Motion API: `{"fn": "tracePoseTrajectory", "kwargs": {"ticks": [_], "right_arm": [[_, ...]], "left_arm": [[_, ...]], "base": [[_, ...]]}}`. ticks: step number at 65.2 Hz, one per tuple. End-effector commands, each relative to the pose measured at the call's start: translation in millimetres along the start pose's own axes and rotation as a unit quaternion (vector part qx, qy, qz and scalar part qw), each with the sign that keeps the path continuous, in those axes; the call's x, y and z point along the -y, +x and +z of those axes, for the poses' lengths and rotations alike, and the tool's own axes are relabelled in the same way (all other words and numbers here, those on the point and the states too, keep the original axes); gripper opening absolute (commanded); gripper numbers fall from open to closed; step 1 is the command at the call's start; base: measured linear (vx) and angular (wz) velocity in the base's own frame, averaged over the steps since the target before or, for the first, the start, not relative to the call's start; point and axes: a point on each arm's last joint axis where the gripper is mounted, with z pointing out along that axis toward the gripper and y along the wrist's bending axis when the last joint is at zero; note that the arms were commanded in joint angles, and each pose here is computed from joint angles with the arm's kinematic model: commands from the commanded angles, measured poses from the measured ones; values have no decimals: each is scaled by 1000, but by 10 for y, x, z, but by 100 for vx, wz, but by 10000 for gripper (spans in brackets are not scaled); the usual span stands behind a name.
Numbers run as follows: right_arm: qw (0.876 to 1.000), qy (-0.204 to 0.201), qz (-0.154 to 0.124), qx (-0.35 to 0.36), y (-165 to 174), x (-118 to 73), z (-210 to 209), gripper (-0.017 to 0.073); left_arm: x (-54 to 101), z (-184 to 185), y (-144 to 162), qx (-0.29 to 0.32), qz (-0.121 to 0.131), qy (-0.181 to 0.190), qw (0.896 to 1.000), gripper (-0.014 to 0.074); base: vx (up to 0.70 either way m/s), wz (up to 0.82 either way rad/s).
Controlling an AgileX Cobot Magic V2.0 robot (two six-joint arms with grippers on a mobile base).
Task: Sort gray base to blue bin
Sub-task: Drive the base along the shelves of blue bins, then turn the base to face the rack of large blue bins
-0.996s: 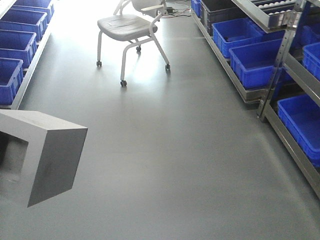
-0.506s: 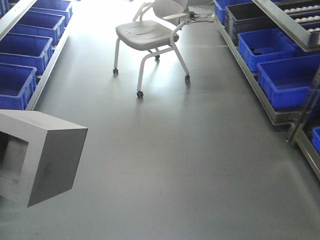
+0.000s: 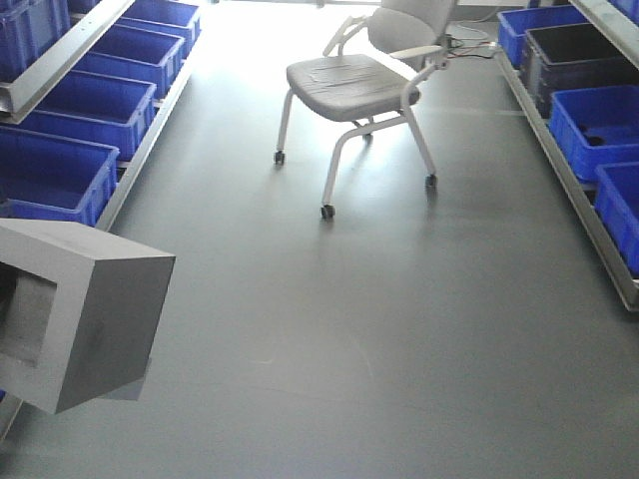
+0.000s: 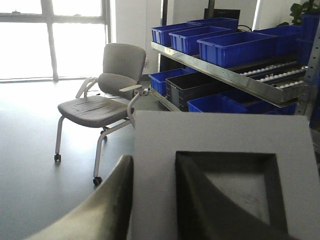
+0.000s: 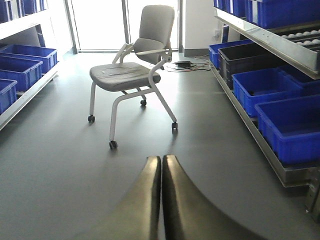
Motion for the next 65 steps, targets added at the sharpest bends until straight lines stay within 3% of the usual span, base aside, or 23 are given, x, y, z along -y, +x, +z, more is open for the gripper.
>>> {"fn": "tracePoseTrajectory", "kwargs": {"ticks": [1,26,65], "right_arm": [[999,0,-11,37,-62,0,-2,-5],[999,0,-11,37,-62,0,-2,-5],[999,0,-11,37,-62,0,-2,-5]], "left_arm": [[30,-24,-197,67,-8,12,998,-6],[30,-24,-197,67,-8,12,998,-6],[30,-24,-197,67,-8,12,998,-6]], "base": [[31,25],[27,39],[18,75]]}}
